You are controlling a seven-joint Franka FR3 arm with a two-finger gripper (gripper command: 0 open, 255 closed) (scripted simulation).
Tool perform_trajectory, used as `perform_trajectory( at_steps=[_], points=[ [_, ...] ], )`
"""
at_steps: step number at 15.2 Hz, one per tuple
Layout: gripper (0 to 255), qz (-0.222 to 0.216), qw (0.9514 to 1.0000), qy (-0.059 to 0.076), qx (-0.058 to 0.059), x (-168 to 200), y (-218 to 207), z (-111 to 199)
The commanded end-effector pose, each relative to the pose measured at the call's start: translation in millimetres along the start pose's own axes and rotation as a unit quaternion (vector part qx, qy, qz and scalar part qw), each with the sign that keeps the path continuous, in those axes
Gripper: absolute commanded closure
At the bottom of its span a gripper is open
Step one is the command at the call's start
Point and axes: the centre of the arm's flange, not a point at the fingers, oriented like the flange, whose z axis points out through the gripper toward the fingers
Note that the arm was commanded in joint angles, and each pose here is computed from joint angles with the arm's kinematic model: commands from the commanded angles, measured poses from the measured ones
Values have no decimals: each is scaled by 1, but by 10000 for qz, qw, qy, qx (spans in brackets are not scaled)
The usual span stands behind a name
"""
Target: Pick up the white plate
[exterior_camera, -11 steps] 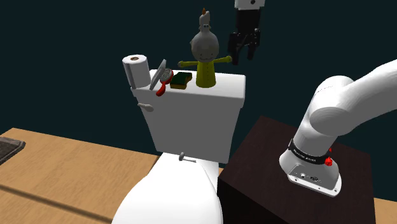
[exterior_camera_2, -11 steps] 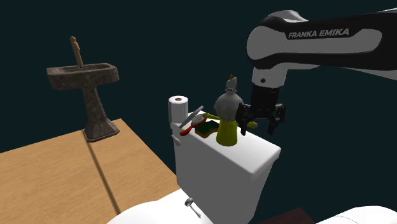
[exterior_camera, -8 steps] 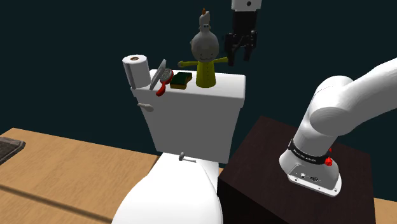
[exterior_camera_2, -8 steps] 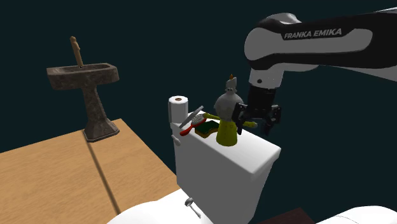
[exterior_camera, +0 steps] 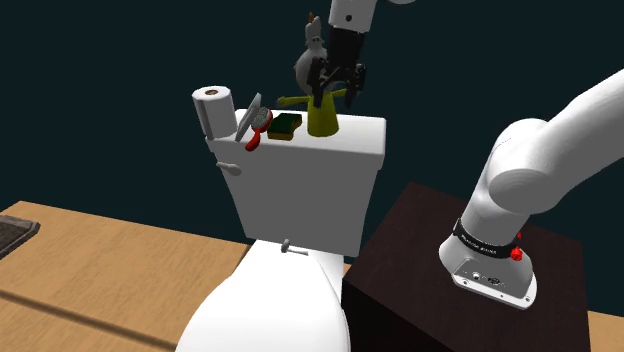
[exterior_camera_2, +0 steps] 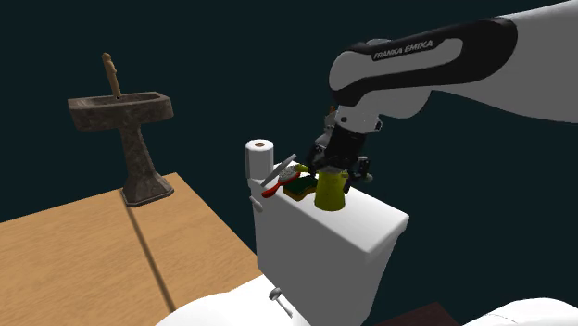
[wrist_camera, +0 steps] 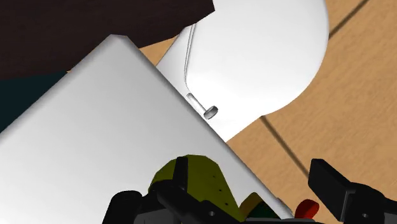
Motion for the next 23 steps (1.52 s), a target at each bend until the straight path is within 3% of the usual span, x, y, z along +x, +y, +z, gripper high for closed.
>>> perform_trajectory(
  at_steps=[1, 8, 15, 23],
  points=[
    [0, 174, 9995, 38, 253, 17, -13, 8],
    [0, 720, 9909, 227, 1117, 74, -50, 28],
    [0, 1241, 9723, 407, 1940, 134, -82, 38],
    [0, 1241, 9723, 407, 1940, 136, -71, 77]
  ],
)
